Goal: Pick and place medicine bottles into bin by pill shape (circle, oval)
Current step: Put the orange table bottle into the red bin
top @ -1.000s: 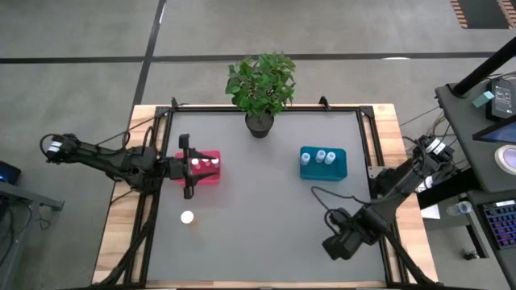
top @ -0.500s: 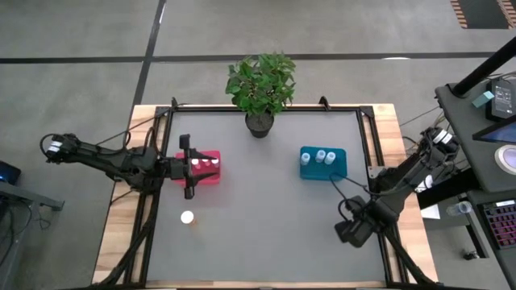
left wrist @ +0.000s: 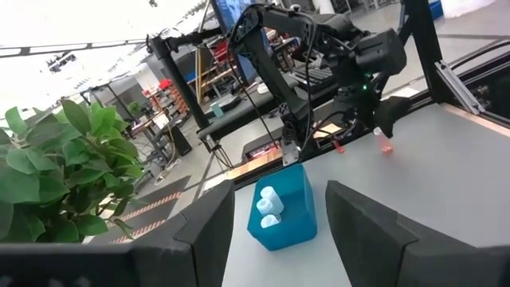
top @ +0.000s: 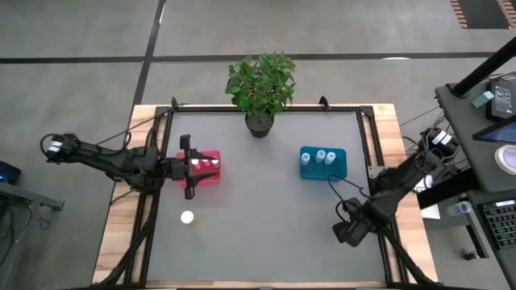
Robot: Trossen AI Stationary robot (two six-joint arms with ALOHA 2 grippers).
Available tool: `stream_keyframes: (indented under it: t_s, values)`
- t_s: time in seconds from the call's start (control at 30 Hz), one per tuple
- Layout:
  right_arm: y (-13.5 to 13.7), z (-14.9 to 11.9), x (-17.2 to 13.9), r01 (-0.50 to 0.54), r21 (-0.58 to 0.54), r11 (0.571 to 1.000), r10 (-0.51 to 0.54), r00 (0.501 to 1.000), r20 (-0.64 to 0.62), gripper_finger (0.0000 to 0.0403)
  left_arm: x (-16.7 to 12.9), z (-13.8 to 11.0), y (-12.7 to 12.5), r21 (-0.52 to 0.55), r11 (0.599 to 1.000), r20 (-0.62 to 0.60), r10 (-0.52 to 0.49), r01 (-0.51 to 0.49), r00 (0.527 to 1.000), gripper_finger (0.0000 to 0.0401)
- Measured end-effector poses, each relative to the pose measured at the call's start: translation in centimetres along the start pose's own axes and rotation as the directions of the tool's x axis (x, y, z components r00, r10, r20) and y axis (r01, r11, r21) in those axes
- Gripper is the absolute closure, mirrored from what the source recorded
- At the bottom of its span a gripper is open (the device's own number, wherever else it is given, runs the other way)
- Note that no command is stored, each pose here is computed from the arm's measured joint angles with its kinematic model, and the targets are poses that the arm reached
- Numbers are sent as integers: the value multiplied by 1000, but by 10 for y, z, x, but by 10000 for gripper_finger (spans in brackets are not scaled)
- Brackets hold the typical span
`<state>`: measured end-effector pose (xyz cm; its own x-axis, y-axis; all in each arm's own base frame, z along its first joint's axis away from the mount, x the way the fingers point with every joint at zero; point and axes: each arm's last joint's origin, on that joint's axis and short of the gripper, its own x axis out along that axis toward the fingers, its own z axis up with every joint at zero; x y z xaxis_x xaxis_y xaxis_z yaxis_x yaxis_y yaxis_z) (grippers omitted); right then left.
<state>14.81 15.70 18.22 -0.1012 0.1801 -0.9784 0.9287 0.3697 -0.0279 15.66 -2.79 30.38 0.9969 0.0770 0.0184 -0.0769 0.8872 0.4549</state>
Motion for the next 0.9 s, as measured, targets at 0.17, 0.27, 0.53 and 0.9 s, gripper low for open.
stream_keyframes:
  t_s: [0.17, 0.27, 0.53, 0.9]
  values:
    - [1, 0, 2, 7, -8, 1000, -7, 1000, 3, 223, 1, 0, -1, 1, 1000, -3, -1, 1, 1000, 221]
    - [1, 0, 1, 2, -10, 1000, -2, 1000, 2, 250, 1, -1, -1, 1, 1000, -5, -2, 3, 1000, 221]
    - [2, -1, 1, -4, -11, 1000, 4, 1000, -1, 305, 5, -2, -3, 5, 1000, -19, -9, 9, 1000, 221]
    - [14, 1, -2, -142, -58, 988, 144, 989, 25, 293, 11, -4, -6, -17, 1000, -34, -13, 12, 999, 221]
